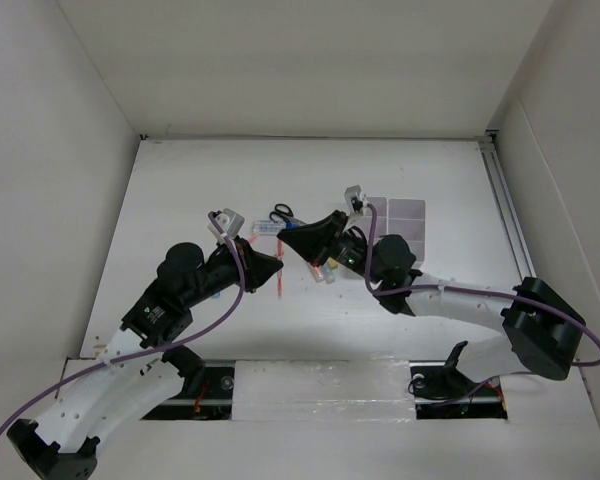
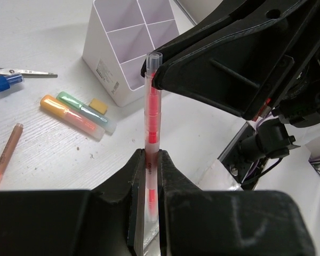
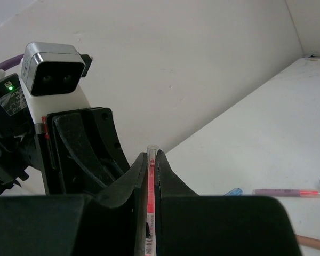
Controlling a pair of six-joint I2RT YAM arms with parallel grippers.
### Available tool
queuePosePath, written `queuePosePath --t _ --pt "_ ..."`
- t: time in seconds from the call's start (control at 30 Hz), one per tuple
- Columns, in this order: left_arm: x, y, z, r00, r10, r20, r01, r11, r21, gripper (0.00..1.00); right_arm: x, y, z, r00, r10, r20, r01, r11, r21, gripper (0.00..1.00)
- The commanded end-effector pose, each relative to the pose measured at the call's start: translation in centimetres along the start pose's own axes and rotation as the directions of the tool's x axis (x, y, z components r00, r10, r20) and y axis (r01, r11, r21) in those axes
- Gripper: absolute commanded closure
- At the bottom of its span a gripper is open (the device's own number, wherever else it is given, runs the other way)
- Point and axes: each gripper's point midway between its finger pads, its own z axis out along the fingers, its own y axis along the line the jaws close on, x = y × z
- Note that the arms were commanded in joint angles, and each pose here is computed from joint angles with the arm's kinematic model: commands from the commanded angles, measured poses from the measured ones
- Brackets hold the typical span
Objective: Sort the stationery into containers
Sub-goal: Cap the pen
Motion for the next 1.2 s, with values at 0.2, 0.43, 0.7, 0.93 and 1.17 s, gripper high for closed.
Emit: queuePosePath --t 0.2,0.43,0.7,0.93,1.17 --pt "-5.5 -1.9 -0.9 0.981 0.051 0.189 -0.056 0.998 0.023 1.00 3.7 0.1 -1.2 0.994 -0.015 -0.111 0.015 1.000 -0.003 1.00" --pt "-5.2 -1.6 -0.6 0.986 0.045 0.163 -0.047 0.999 0.011 1.00 3.6 -0.4 -1.7 0.987 -0.092 -0.135 0.097 0.995 0.034 1.00" --pt "-5.1 -1.7 -0.3 0.987 0.045 0.157 -0.048 0.999 0.018 1.00 4.4 -0.3 -2.0 0.980 -0.124 -0.156 0.133 0.990 0.052 1.00" --pt "-5.1 -1.7 -0.3 0.987 0.045 0.157 -0.048 0.999 0.018 1.00 4.9 -0.2 -2.2 0.977 -0.131 -0.168 0.141 0.989 0.046 1.00" --pt "-5.1 -1.7 -0.3 0.987 0.045 0.157 -0.048 0.999 0.018 1.00 5.2 -0.5 -2.2 0.976 -0.130 -0.176 0.140 0.989 0.050 1.00"
